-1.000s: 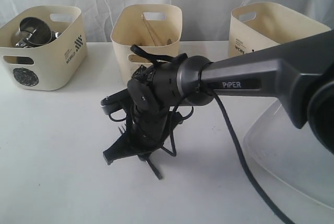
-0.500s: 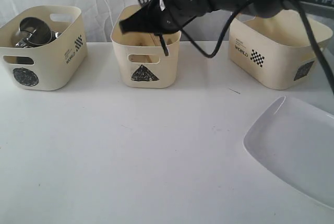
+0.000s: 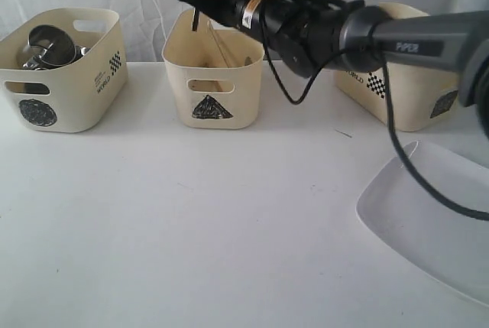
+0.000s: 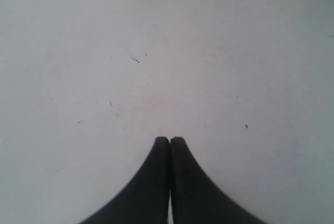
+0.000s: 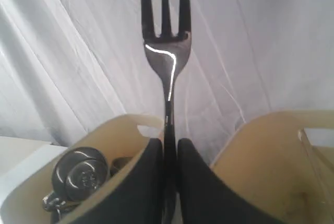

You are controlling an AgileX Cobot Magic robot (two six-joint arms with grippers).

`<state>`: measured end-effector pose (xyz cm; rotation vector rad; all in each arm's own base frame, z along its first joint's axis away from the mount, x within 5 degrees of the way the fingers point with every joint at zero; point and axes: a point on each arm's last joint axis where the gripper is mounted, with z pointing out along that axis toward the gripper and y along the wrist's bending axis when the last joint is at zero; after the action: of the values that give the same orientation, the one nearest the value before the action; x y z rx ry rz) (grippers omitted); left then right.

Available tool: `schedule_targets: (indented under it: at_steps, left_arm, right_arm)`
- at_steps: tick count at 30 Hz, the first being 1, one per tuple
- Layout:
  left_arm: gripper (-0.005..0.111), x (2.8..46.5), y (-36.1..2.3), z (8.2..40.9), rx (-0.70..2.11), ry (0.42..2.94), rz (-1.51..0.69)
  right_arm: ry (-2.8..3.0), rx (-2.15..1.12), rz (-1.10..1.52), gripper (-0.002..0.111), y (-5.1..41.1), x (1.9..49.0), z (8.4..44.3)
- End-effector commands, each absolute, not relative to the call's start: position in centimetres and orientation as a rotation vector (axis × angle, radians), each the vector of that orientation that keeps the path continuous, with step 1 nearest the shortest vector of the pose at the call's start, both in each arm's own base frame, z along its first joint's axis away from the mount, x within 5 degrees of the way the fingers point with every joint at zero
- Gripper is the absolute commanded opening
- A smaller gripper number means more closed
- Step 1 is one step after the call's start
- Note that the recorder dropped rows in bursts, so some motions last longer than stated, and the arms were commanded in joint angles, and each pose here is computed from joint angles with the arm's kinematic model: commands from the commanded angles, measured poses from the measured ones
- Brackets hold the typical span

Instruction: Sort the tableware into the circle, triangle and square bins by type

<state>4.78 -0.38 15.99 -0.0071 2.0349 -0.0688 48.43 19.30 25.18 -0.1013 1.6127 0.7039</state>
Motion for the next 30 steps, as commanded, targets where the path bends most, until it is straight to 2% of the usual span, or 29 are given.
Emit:
schedule_targets:
  at_steps: [1,4,9,11,14,16,18,21,22,25,30]
  left_arm:
    - [0.001,4.6,-0.5,15.5,-0.007,2.066,-0.083]
    - [0.001,4.6,-0.5,15.5,-0.007,2.066,-0.083]
    - [0.001,4.6,-0.5,15.5,-0.007,2.066,-0.083]
    - [0.001,4.6,-0.5,15.5,-0.007,2.066,-0.083]
    - [0.001,4.6,-0.5,15.5,-0.007,2.066,-0.083]
    - [0.001,4.6,-0.5,15.5,-0.007,2.066,-0.083]
    - [0.001,4.6,-0.5,15.5,-0.007,2.066,-0.083]
    - [0.001,4.6,-0.5,15.5,-0.007,2.066,-0.083]
    - [0.001,4.6,-0.5,15.5,-0.007,2.066,-0.083]
    - [0.001,4.6,-0.5,15.5,-0.007,2.066,-0.083]
    - [0.001,4.6,-0.5,15.5,-0.007,2.066,-0.083]
  right_arm:
    - [1.647,-0.041,0.678,0.0,18.4,50.3,21.1]
    - [1.656,-0.011,0.657,0.007,18.1,50.9,20.0]
    - [1.653,0.002,0.659,0.036,17.9,51.0,20.1]
    - [1.638,0.006,0.662,0.041,17.8,50.9,21.0]
    - [1.662,0.05,0.673,0.041,17.5,50.4,23.1]
    - [1.781,0.096,0.613,0.04,16.8,49.7,24.7]
    - [1.993,0.091,0.427,0.03,15.4,48.1,26.4]
    - [2.274,-0.069,0.079,0.005,12.9,45.1,28.3]
    - [2.35,-0.136,-0.028,0.0,11.9,44.1,28.7]
    - [2.444,-0.227,-0.14,0.0,9.9,41.5,30.0]
    - [2.511,-0.075,0.001,0.0,6.4,36.1,30.6]
